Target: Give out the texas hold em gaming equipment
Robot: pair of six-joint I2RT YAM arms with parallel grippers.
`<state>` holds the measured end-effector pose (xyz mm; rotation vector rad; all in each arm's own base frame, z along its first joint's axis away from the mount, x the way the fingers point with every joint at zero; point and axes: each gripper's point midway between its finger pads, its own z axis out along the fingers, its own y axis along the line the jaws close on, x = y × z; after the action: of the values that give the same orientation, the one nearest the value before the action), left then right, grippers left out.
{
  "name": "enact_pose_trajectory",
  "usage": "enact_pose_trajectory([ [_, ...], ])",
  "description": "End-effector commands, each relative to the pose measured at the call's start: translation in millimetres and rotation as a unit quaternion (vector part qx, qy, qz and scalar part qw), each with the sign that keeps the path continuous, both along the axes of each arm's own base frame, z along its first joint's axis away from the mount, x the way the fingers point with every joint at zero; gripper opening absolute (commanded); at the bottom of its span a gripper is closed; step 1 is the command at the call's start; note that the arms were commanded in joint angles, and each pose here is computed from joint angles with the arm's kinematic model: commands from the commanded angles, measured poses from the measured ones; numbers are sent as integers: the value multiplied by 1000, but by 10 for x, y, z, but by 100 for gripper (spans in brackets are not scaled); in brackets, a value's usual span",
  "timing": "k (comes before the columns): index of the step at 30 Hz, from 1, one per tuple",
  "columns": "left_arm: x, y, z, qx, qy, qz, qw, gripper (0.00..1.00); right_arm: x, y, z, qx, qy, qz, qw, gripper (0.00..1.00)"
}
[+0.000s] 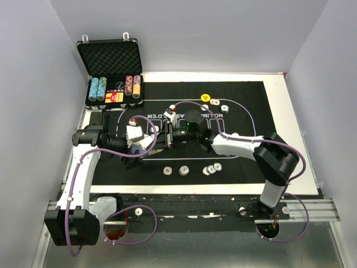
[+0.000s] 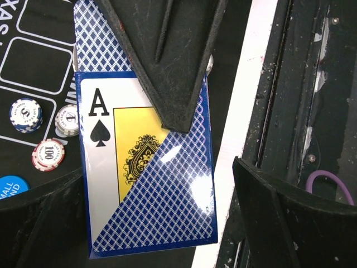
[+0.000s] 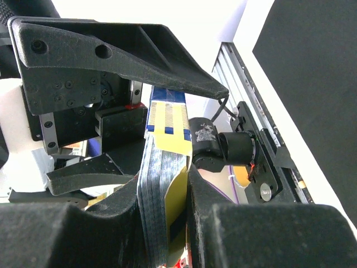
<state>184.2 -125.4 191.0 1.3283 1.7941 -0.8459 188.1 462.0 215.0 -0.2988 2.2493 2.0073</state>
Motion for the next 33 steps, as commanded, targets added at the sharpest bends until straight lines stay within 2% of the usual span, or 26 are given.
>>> enact_pose_trajectory([
  [1, 10, 29, -33, 7, -16, 7, 1000, 99, 59, 15, 75, 8, -7, -14, 1000, 28],
  [7, 69, 33, -13, 6, -15, 17, 1000, 99, 69, 13, 57, 3, -6, -17, 1000, 28],
  [16, 52, 43, -35, 10, -17, 17, 1000, 86, 78, 20, -29, -6, 7, -17, 1000, 28],
  [20, 48, 50, -50, 14, -24, 16, 999, 84, 83, 37, -67, -12, 11, -17, 1000, 28],
  [29, 43, 54, -69, 16, -21, 9, 1000, 65, 89, 39, -46, -10, 8, -15, 1000, 28],
  [33, 11, 46, -89, 15, -16, 0, 1000, 59, 64, 22, 1, -4, -1, -13, 1000, 39],
])
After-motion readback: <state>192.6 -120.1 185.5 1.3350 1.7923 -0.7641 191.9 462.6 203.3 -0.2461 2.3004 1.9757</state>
